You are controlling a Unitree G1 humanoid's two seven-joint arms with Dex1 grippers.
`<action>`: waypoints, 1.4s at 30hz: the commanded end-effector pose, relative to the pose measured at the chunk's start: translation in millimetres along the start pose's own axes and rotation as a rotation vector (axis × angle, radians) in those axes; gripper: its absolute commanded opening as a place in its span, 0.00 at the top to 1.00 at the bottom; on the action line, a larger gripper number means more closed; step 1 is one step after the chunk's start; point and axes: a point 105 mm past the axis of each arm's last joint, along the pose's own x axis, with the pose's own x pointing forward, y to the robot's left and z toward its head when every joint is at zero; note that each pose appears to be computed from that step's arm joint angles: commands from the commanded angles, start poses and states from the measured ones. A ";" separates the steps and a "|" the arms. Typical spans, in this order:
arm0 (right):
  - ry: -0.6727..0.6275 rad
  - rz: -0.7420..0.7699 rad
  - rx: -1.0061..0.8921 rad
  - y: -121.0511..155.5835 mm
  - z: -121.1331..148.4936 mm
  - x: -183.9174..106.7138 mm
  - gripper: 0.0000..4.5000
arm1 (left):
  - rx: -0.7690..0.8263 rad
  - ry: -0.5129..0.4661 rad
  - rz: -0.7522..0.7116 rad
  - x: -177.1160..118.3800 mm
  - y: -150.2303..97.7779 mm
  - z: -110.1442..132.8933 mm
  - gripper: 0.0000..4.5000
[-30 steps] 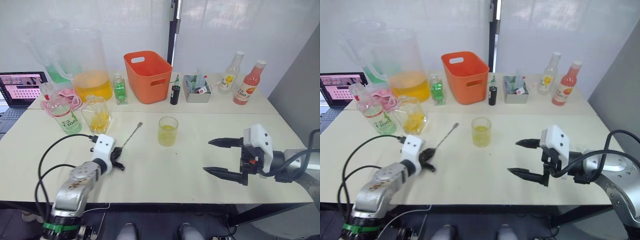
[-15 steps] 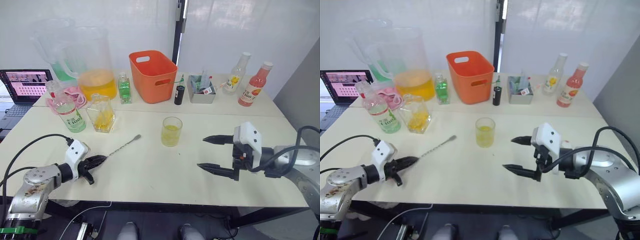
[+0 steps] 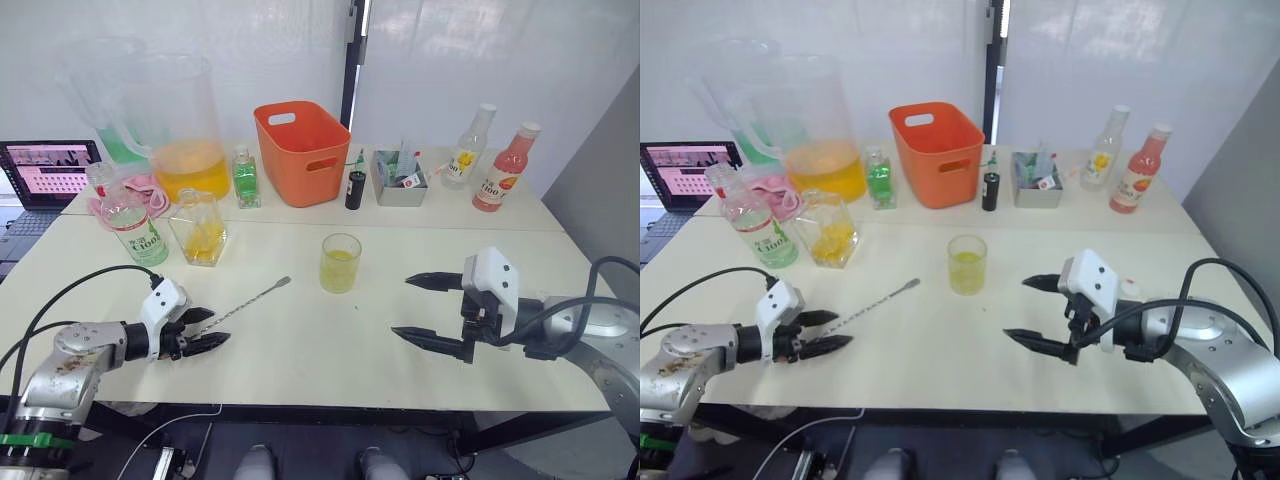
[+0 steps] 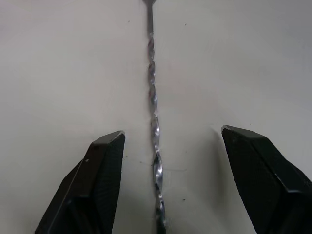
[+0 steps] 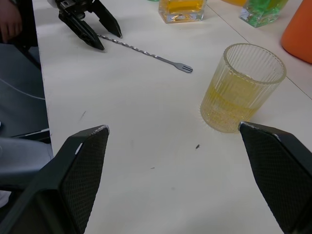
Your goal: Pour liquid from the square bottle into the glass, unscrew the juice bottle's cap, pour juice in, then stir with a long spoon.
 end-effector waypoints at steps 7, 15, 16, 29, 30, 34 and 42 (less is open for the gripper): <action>-0.001 -0.018 -0.030 1.6 3.4 -0.6 0.00 | 0.046 0.214 0.022 4.5 2.9 -15.0 0.54; 0.024 -0.030 0.005 -1.5 -1.9 -2.7 0.00 | 0.127 0.178 0.002 11.2 -3.1 -11.2 0.99; 0.027 -0.026 0.020 -1.4 -2.8 -2.9 0.00 | 0.128 0.152 0.008 10.8 -1.4 -6.0 0.99; -0.080 0.019 0.094 -14.7 21.9 -4.7 0.00 | 0.046 -0.305 0.155 -16.1 26.3 92.0 0.99; -0.135 0.022 0.133 -16.7 29.1 -4.5 0.00 | 0.034 -0.355 0.157 -18.7 25.3 103.0 0.99; -0.308 0.017 0.220 -25.8 56.3 -2.3 0.00 | 0.033 -0.547 0.151 -25.6 15.7 149.4 0.99; -0.584 -0.170 0.489 -71.4 85.3 21.8 0.00 | 0.065 -0.707 0.084 -1.3 -26.4 194.9 0.99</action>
